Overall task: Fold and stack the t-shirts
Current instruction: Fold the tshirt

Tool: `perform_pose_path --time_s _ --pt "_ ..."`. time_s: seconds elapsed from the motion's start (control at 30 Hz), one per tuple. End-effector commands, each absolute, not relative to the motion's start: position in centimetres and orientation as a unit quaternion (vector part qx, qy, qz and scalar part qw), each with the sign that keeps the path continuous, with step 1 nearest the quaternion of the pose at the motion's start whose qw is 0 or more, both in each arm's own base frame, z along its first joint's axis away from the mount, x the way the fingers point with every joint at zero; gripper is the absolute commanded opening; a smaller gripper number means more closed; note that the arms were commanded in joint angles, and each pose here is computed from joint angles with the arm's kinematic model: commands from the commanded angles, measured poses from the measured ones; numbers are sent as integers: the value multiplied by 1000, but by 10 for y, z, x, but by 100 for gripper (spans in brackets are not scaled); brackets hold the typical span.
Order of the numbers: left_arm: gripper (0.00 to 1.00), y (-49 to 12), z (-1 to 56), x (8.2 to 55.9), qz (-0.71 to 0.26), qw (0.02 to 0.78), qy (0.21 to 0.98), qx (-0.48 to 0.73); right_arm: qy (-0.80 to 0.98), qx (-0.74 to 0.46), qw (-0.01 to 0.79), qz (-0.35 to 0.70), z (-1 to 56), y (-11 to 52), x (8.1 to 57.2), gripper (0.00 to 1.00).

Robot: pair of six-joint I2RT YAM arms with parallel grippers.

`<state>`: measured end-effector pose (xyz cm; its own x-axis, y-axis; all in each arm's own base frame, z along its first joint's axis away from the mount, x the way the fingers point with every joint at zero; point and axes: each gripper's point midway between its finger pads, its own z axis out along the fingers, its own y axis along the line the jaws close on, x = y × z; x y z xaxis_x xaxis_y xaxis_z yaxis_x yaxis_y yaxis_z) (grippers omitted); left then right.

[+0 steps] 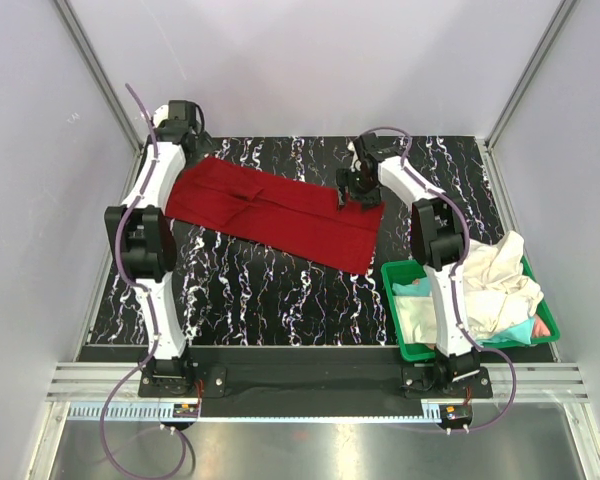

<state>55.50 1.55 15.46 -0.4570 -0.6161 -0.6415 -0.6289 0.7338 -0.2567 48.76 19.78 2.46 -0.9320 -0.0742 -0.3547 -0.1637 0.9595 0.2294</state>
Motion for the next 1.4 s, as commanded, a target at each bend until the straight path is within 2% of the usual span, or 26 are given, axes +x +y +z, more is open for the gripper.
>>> perform_pose_path --time_s 0.0,0.1,0.17,0.2,0.23,0.4,0.67,0.77,0.93,0.97,1.0,1.03,1.1,1.2,1.37 --pt "99 -19 170 530 -9 373 868 -327 981 -44 150 115 9 193 470 79" --pt "99 -36 171 497 12 357 890 -284 979 -23 155 128 16 194 450 79" --pt "99 -48 163 474 20 340 903 -261 984 -10 128 127 3 194 425 80" --pt "99 -51 177 464 16 349 901 -258 984 -7 120 130 2 197 410 80" --pt "99 -52 179 455 18 349 902 -254 984 -8 116 132 1 200 402 100" --pt "99 -61 196 401 9 350 913 -211 984 -13 90 151 2 233 338 100" --pt "99 -45 209 339 -20 361 902 -235 970 -58 80 222 35 323 257 100" --pt "99 -47 210 328 -51 355 903 -238 972 -58 106 203 46 322 260 100" --pt "99 -65 206 319 -103 341 910 -211 966 -135 169 140 77 299 280 100" --pt "99 -70 206 318 -118 340 911 -203 967 -136 195 94 79 283 291 100" --pt "92 -83 204 316 -150 331 913 -186 969 -142 197 41 79 264 295 100" --pt "90 -87 202 318 -162 335 910 -182 967 -146 207 -4 78 249 302 100" --pt "88 -89 201 316 -170 330 908 -196 956 -195 210 -55 80 233 315 100" --pt "89 -84 202 314 -163 334 903 -214 948 -233 218 -11 94 254 321 100" --pt "93 -64 221 314 -123 370 887 -247 936 -255 204 129 105 323 316 100"
